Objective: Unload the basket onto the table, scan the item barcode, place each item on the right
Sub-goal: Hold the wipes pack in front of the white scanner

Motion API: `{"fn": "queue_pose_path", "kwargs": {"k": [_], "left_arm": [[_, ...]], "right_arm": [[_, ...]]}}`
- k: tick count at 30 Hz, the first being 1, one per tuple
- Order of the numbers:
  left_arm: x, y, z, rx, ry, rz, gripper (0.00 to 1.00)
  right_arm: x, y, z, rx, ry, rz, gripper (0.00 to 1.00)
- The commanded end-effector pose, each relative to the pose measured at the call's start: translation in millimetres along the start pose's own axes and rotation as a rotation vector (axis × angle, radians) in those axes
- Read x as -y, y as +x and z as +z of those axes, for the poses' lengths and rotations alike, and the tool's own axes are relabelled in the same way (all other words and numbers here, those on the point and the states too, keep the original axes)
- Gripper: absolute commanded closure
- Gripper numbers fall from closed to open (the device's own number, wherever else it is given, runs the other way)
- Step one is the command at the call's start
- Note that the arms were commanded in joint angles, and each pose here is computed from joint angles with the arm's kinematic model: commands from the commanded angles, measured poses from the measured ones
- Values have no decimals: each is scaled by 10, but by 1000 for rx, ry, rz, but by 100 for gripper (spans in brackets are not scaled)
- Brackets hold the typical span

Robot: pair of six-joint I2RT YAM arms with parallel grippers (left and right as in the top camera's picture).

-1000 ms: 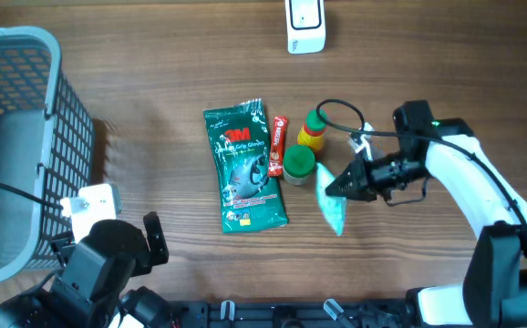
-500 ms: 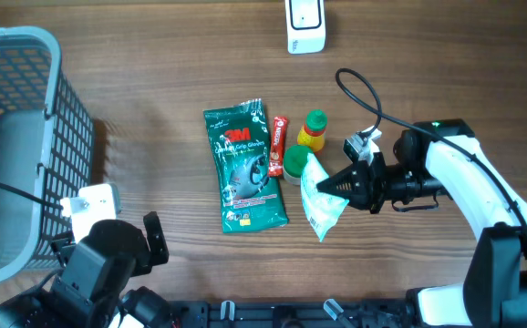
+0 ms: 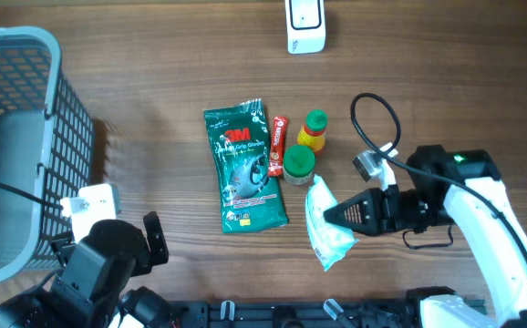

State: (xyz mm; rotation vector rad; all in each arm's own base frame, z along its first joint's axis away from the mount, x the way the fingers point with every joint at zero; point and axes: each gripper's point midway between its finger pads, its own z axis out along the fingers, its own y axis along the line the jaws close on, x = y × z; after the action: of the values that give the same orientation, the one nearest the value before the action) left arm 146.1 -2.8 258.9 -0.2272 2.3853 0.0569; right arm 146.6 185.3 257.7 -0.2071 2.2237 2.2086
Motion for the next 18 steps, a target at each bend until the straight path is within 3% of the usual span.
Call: {"fn": "queue_pose_path", "kwargs": {"k": [1, 4, 8, 11, 18], "left_arm": [[0, -31, -28, 10, 6, -28, 0], [0, -31, -28, 10, 6, -28, 0], [0, -31, -28, 10, 6, -28, 0], [0, -31, -28, 10, 6, -28, 0], [0, -31, -28, 10, 6, -28, 0]], "right_arm": [[-133, 25, 6, 19, -42, -26, 96], [-118, 29, 6, 14, -34, -33, 96], [63, -88, -20, -2, 38, -257, 95], [250, -323, -100, 25, 135, -253, 95], [558, -1086, -807, 336, 756, -240, 96]]}}
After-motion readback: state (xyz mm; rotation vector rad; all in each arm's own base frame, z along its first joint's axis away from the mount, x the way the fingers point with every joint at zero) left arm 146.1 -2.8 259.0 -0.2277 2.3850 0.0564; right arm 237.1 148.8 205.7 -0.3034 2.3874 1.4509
